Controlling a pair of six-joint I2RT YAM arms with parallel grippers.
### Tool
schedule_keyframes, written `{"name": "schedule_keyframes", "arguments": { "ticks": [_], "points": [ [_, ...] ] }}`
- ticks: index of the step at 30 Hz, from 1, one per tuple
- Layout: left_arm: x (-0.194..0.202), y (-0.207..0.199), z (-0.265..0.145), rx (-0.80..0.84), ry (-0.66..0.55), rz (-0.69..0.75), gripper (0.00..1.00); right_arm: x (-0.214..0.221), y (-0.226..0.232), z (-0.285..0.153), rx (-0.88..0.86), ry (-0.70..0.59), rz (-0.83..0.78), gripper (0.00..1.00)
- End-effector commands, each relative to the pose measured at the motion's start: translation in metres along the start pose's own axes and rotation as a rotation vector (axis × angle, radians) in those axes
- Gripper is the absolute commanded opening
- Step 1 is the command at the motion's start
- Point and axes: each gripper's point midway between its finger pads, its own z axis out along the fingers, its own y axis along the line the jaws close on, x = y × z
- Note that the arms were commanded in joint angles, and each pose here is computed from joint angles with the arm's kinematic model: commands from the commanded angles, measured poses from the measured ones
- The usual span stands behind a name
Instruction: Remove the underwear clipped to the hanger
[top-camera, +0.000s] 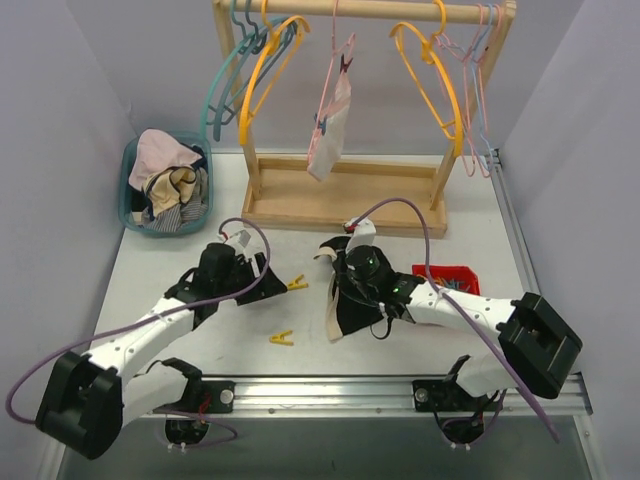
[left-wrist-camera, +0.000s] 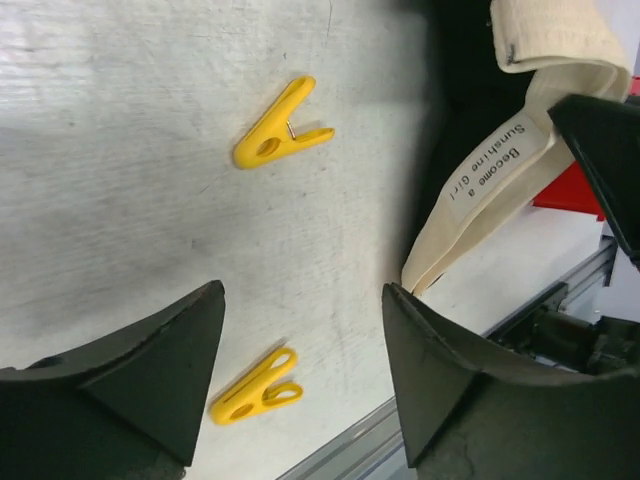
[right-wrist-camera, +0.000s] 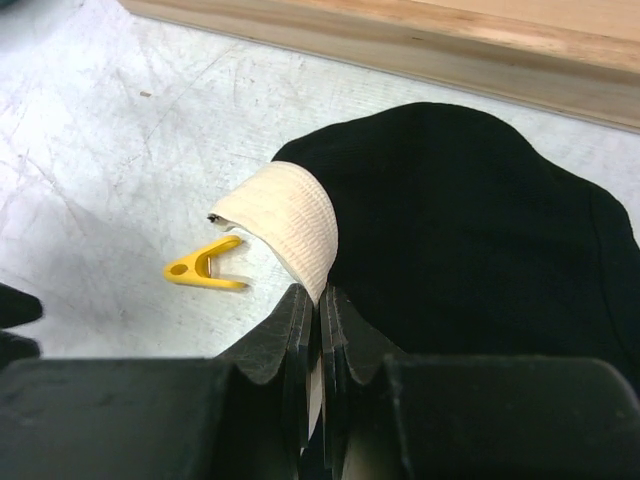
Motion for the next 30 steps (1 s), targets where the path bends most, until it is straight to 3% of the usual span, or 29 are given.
{"name": "schedule_keyframes", "arguments": {
  "ticks": [1,7,11,12,15,21,27,30],
  "points": [
    [-0.01,0.007,-0.022,-0.069,-0.079,0.053,0.78,-0.019,0.014,0.003,-0.042,-0.03,-0.01,0.0],
    [-0.031,-0.007,-0.057,-0.046,-0.225,0.084,0.97,-0.036,0.012,-0.009,-0.01,-0.052,-0.019,0.0],
    [-0.033,-0.043,-0.057,0.128,-0.207,0.163,0.94,-0.049,0.02,-0.022,-0.058,-0.072,-0.013,0.0],
    [-0.032,-0.068,-0.058,0.255,-0.19,0.202,0.94,-0.051,0.026,-0.025,-0.087,-0.072,-0.005,0.0],
    [-0.028,-0.109,-0.054,0.417,-0.174,0.294,0.94,-0.065,0.042,-0.037,-0.174,-0.096,0.035,0.0],
    [-0.009,-0.172,-0.043,0.516,-0.176,0.508,0.94,-0.093,0.059,-0.058,-0.274,-0.154,0.133,0.0],
    [-0.01,-0.192,-0.026,0.469,-0.258,0.537,0.94,-0.097,0.057,-0.066,-0.284,-0.173,0.166,0.0],
    [-0.013,-0.184,-0.009,0.296,-0.304,0.585,0.94,-0.1,0.059,-0.07,-0.298,-0.177,0.185,0.0]
  ]
}}
